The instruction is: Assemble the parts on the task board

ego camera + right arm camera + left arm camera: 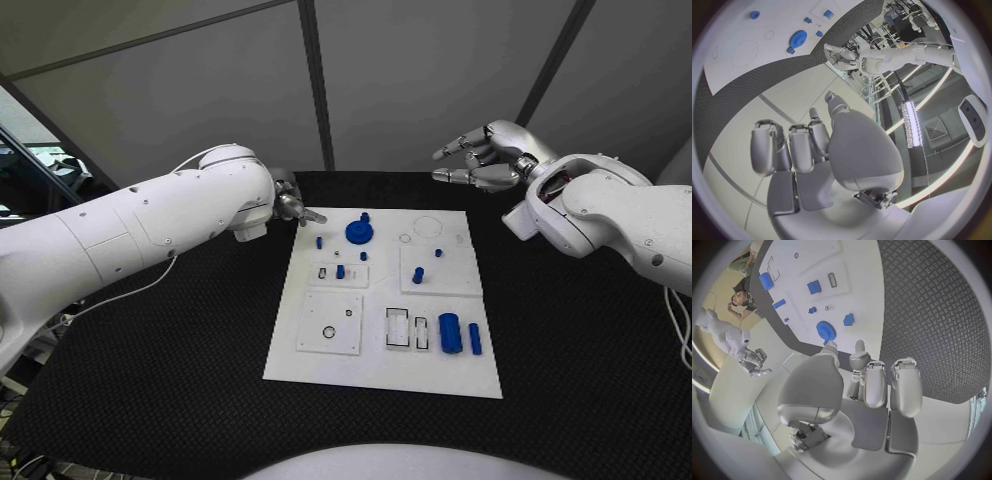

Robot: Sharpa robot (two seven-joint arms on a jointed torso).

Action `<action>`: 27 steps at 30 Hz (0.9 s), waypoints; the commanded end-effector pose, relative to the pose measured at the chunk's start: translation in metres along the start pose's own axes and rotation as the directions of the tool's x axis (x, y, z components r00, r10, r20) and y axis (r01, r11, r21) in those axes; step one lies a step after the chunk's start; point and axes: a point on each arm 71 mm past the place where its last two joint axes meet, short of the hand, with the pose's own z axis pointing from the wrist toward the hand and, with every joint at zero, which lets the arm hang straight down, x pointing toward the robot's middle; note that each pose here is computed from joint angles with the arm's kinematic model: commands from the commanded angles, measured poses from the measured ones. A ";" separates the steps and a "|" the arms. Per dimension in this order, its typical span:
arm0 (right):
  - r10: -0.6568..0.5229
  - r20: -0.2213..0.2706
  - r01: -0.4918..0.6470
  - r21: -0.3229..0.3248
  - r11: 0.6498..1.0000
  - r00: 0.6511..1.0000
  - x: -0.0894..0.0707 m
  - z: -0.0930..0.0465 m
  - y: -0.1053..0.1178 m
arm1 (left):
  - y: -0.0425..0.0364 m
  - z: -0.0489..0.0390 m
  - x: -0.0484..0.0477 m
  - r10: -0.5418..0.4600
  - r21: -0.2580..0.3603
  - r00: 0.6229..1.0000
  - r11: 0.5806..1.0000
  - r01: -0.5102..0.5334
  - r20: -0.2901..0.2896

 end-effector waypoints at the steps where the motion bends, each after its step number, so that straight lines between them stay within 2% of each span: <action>1: -0.001 -0.001 0.001 -0.014 1.000 1.000 0.000 0.001 0.002 | -0.0010 0.0033 0.0045 0.026 0.000 0.997 1.000 -0.026 -0.075; 9: 0.000 -0.003 0.000 -0.017 1.000 1.000 0.001 0.001 0.004 | -0.0050 0.0103 0.0104 0.038 -0.001 0.996 0.999 -0.038 -0.084; 18: 0.001 -0.006 -0.001 -0.019 1.000 1.000 0.002 0.002 0.004 | -0.0127 0.0124 0.0142 0.045 0.018 0.995 0.999 -0.044 -0.092; 27: 0.001 -0.007 -0.002 -0.018 1.000 1.000 0.003 0.002 0.005 | -0.0156 0.0145 0.0175 0.056 0.020 0.992 0.998 -0.054 -0.110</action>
